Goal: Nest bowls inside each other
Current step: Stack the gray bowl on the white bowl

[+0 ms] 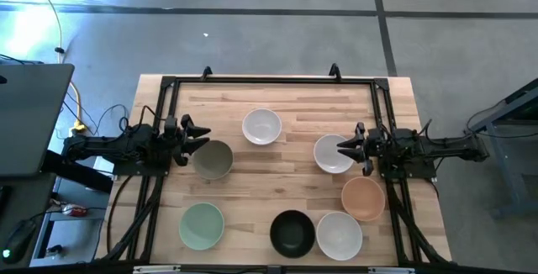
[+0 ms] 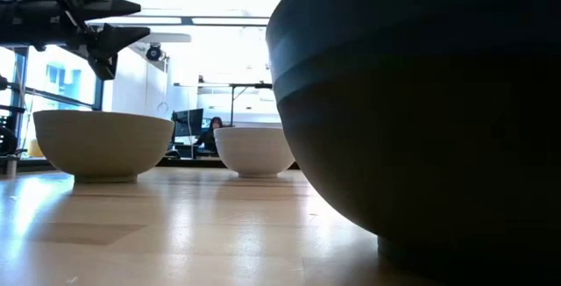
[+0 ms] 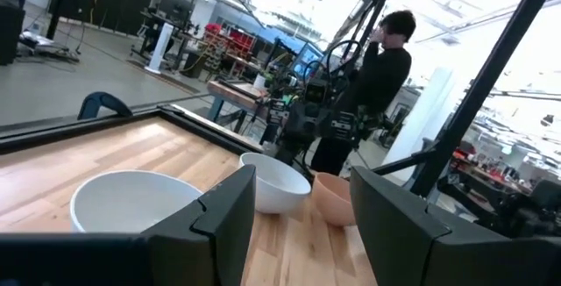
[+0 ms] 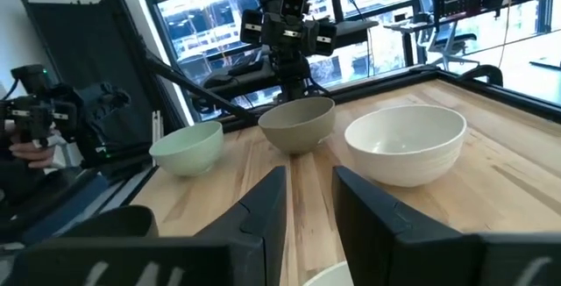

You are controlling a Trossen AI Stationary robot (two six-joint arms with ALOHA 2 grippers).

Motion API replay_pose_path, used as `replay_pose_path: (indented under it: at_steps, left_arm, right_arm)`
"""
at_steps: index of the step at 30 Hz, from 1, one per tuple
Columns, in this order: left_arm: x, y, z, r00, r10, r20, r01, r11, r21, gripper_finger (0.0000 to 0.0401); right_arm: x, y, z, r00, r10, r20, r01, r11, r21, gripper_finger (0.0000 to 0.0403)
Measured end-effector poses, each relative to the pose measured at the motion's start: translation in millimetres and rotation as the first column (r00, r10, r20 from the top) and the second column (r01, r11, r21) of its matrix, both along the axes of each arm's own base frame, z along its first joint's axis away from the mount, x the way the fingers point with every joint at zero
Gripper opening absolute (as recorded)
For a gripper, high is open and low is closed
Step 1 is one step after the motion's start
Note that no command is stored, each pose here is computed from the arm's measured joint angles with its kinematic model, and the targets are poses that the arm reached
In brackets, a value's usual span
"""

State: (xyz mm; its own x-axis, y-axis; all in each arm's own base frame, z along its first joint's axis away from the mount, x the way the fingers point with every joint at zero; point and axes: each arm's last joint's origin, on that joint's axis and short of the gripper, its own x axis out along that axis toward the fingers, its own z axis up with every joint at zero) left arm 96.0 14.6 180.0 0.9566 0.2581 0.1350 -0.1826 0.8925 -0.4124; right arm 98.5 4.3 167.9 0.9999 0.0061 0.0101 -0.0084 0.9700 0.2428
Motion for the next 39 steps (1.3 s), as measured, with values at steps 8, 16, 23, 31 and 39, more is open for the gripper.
replay_pose_path:
  at_steps: [8, 16, 23, 31, 39]
  left_arm:
    - [0.0, 0.0, 0.0, 1.000, 0.001, -0.002, -0.001, 1.000, 0.006, 0.0177]
    - [0.3, -1.2, 0.0, 0.999, -0.041, -0.003, 0.041, 0.999, 0.013, 0.0177]
    - [1.5, -2.7, -11.4, 0.987, -0.094, -0.129, 0.098, 0.995, 0.026, 0.0177]
    - [4.7, -2.8, -5.7, 0.980, -0.108, -0.167, 0.116, 0.993, 0.037, 0.0180]
    - [4.0, -2.1, 33.8, 0.993, -0.064, -0.094, 0.077, 0.988, 0.136, 0.0182]
  right_arm:
    - [0.0, 0.0, 0.0, 1.000, 0.000, 0.000, 0.000, 1.000, -0.001, 0.0084]
    - [0.0, -1.5, 0.2, 0.999, -0.052, 0.002, 0.052, 0.995, 0.084, 0.0084]
    - [-0.4, -2.0, 6.7, 0.995, -0.069, 0.068, 0.062, 0.993, 0.104, 0.0085]
    - [-1.9, -2.8, 17.5, 0.980, -0.091, 0.179, 0.057, 0.980, 0.189, 0.0094]
    - [-3.1, -3.1, 23.0, 0.967, -0.102, 0.235, 0.045, 0.971, 0.235, 0.0094]
